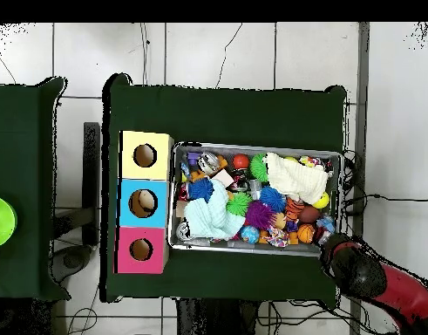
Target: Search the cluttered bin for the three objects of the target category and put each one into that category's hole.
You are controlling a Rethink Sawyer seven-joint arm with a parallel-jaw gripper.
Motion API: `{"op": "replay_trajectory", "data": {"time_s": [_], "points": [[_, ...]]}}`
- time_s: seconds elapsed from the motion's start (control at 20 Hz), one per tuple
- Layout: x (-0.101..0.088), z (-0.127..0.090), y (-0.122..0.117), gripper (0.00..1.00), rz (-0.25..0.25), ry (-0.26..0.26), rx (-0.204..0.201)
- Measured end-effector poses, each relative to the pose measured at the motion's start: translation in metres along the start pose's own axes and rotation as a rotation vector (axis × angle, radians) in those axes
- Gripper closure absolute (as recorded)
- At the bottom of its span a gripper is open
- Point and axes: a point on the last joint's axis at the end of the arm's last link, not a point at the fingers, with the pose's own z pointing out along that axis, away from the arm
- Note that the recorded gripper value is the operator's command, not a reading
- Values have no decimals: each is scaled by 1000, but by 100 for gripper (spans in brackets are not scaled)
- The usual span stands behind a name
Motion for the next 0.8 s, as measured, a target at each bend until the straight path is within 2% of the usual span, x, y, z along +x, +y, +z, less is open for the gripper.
{"op": "replay_trajectory", "data": {"time_s": [0.45, 0.8], "points": [[-13, -33, 0, 100, 33, 10, 21], [-27, -53, 4, 100, 41, -11, 40]]}}
